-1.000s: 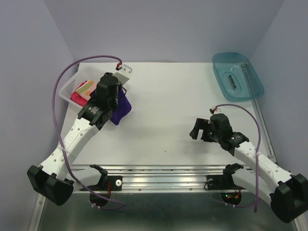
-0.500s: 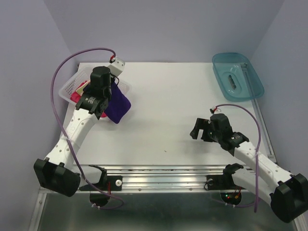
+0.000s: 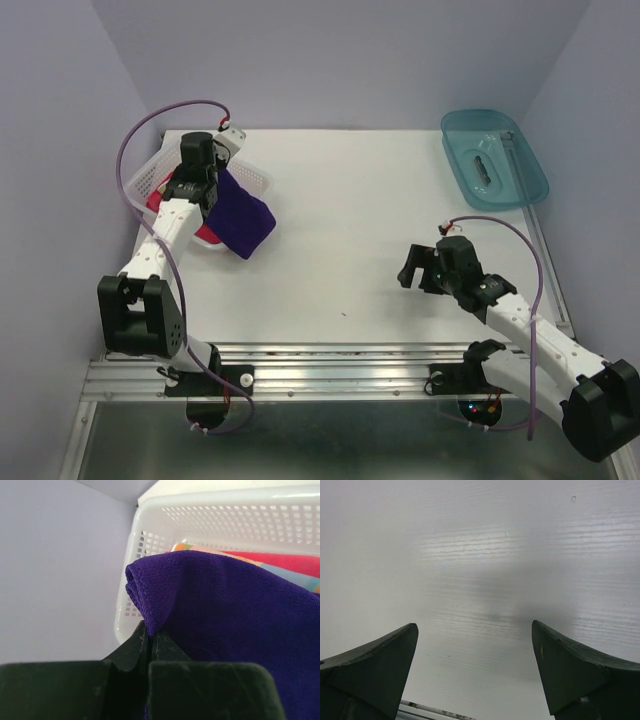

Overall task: Fold and stack the towels
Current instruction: Neatly place the folded towel into the bin

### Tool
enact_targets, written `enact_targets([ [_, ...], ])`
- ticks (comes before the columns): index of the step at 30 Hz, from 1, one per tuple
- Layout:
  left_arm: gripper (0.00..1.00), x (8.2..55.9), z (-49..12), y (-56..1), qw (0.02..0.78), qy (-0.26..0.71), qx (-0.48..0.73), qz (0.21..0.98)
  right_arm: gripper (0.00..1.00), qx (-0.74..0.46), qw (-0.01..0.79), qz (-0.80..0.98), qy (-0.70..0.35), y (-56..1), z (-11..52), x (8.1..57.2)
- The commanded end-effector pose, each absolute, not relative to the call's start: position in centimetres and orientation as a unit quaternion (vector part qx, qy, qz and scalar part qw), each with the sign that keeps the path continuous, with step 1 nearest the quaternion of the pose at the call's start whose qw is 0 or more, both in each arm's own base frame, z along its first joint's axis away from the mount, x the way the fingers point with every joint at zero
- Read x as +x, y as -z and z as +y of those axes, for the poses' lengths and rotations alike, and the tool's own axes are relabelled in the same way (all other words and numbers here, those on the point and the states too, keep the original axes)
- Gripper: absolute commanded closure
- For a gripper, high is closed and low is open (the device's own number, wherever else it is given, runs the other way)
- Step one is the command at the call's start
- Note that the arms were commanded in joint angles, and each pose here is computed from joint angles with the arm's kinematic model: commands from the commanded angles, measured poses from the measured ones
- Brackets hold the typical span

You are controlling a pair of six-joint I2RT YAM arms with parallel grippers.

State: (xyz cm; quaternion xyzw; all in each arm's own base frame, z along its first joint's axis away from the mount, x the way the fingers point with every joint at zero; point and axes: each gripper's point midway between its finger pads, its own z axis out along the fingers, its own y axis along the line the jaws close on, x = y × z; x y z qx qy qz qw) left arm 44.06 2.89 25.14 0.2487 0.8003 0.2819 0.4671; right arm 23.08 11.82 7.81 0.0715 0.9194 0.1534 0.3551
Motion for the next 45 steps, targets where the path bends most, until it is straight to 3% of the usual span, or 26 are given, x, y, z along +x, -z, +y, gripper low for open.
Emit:
enact_targets([
  [1,1.0,46.7,4.2,-26.3,0.495,-0.292,0.255,0.777,0.0,0.08,0.4,0.9,-0.152,-10.6,11.8,24.9],
  [22,1.0,51.4,10.7,-18.5,0.446,-0.319,0.218,0.807,0.0,0.099,0.378,0.913,-0.114,-9.3,10.8,24.9],
  [31,1.0,51.6,13.3,-19.9,0.458,-0.38,0.172,0.785,0.0,0.1,0.37,0.918,-0.106,-8.7,10.8,25.1],
  [45,1.0,52.4,15.0,-20.1,0.446,-0.387,0.163,0.79,0.0,0.105,0.366,0.919,-0.101,-8.4,10.7,25.2],
])
